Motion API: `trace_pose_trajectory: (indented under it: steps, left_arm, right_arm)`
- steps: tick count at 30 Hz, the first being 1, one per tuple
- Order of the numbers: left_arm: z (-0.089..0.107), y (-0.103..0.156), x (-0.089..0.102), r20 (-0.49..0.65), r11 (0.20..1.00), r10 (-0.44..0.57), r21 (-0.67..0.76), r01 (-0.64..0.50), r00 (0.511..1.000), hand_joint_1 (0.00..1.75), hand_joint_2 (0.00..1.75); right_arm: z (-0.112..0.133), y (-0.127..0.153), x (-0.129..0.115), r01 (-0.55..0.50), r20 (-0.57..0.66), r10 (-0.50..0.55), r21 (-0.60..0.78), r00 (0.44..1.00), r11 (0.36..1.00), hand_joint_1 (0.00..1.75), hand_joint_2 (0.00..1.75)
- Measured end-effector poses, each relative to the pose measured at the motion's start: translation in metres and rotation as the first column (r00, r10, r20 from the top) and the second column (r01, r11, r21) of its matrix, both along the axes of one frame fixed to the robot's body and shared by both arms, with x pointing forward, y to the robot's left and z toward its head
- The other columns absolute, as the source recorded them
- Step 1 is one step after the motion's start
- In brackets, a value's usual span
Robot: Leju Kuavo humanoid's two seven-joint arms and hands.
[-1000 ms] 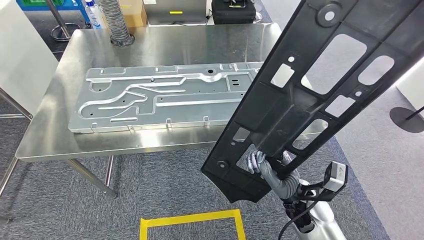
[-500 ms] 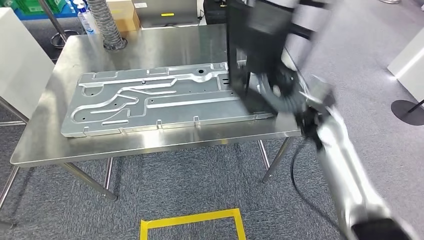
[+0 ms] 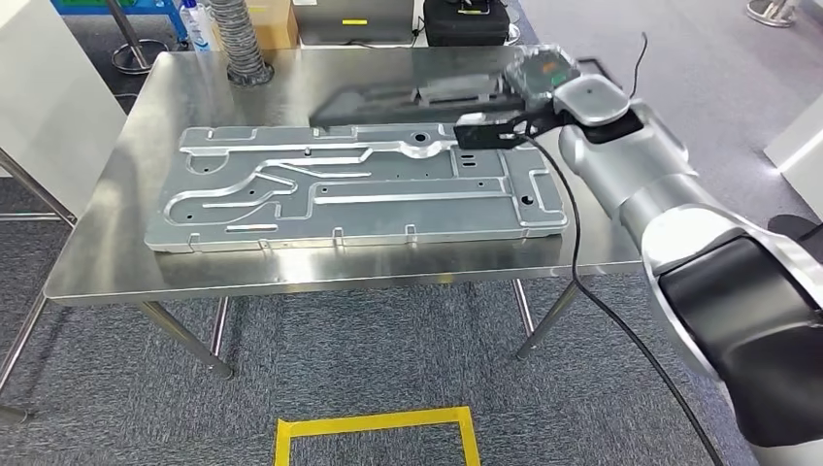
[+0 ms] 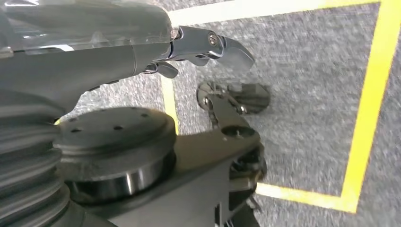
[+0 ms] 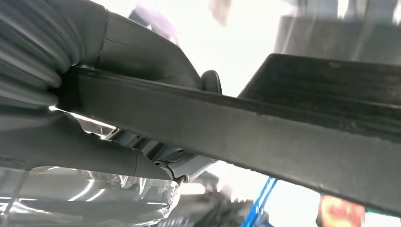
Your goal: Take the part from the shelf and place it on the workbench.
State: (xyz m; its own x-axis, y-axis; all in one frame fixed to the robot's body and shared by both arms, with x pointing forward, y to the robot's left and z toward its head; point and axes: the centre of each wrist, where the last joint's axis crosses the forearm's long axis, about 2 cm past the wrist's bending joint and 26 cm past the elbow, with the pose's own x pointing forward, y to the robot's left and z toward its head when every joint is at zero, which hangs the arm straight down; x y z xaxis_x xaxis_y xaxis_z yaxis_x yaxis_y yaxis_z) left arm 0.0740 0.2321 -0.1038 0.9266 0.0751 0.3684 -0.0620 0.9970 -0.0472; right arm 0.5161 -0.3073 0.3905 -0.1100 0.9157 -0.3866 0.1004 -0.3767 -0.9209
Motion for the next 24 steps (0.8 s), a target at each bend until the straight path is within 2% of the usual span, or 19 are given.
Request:
trace_pose_trajectory:
  steps: [12, 16, 19, 23, 24]
  left_arm:
    - [0.0, -0.001, -0.004, 0.006, 1.0, 0.01, 0.002, -0.01, 1.0, 0.0, 1.75]
    - [0.0, -0.001, -0.004, 0.008, 1.0, 0.002, 0.015, -0.002, 1.0, 0.0, 1.75]
    - [0.0, 0.0, -0.003, 0.009, 0.999, -0.007, 0.031, 0.007, 1.0, 0.0, 1.75]
    - [0.0, 0.0, -0.003, 0.008, 0.999, 0.006, 0.04, -0.006, 1.0, 0.0, 0.0]
    - [0.0, 0.0, -0.002, 0.008, 0.999, 0.01, 0.039, -0.01, 1.0, 0.0, 0.0]
  right_arm:
    - [-0.03, 0.01, 0.0, -0.004, -0.088, 0.009, 0.056, 0.996, 0.998, 1.75, 1.75]
    - [-0.039, 0.012, -0.001, -0.008, -0.112, 0.015, 0.066, 0.994, 0.998, 0.0, 0.0]
    - [-0.041, 0.013, -0.001, -0.009, -0.117, 0.018, 0.08, 0.993, 0.997, 0.0, 0.0]
    - [-0.041, 0.012, -0.001, -0.005, -0.119, 0.016, 0.099, 0.993, 0.995, 0.0, 0.0]
    - [-0.04, 0.012, -0.001, -0.004, -0.119, 0.016, 0.104, 0.993, 0.995, 0.0, 0.0]
